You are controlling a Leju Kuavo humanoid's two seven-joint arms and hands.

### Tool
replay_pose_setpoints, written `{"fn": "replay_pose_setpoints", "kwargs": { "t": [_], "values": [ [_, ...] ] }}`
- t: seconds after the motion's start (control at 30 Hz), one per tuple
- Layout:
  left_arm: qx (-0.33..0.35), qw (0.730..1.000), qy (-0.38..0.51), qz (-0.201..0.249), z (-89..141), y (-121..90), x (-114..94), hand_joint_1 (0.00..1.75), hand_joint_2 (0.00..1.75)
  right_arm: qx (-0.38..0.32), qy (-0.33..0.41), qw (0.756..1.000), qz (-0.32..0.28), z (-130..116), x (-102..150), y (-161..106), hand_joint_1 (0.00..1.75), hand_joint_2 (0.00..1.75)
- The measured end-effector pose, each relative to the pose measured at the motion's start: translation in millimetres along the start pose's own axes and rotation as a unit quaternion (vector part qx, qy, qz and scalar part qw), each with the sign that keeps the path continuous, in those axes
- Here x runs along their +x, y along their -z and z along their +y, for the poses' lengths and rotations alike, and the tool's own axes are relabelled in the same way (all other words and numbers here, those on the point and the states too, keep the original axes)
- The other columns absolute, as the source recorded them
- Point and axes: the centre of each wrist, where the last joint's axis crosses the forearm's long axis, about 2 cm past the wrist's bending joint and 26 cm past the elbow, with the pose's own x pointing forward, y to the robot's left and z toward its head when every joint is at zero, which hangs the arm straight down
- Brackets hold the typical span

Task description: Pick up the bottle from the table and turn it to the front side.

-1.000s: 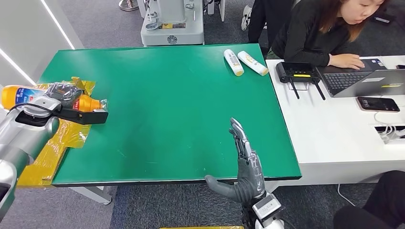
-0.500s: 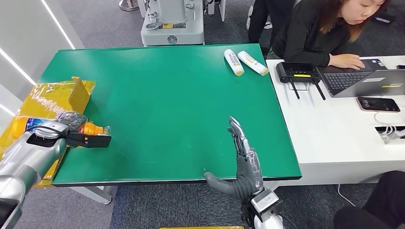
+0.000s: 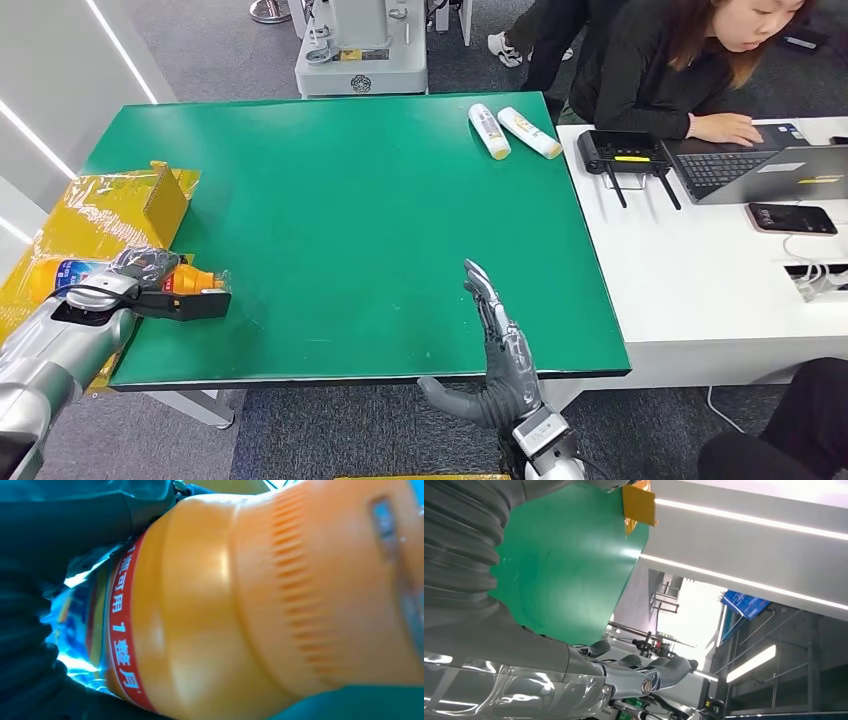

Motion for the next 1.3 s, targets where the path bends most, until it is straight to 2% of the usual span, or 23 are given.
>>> {"fn": "replay_pose_setpoints", "kwargs": {
  "t": [0.17,0.7,0.77,0.83,0.9,1.03,1.3],
  "values": [
    [0.012,1.0,0.0,-0.01,-13,-1,5,0.0,1.75,0.007,0.003,1.0,-0.002,3,1,1,0.0,1.75],
    [0.051,0.998,0.014,-0.028,-22,-3,6,0.0,1.75,0.025,0.001,1.0,-0.005,2,-1,6,0.0,1.75],
    [0.067,0.997,0.012,-0.029,-23,-3,8,0.0,1.75,0.026,-0.001,1.0,-0.006,1,-2,5,0.0,1.75],
    [0.113,0.993,-0.004,-0.036,-23,-2,14,0.0,1.75,0.027,-0.003,1.0,-0.006,1,-3,5,0.0,1.75],
    [0.192,0.979,-0.038,-0.054,-25,-2,23,0.0,1.75,0.026,-0.006,1.0,-0.005,1,-4,5,0.0,1.75],
    [0.338,0.931,-0.109,-0.088,-25,-2,48,0.0,1.75,0.026,-0.012,1.0,-0.001,1,-4,4,0.0,1.75],
    [0.441,0.868,-0.157,-0.167,-20,-7,101,0.0,1.75,0.025,-0.003,1.0,0.014,6,-6,0,0.0,1.75]
  ]
}}
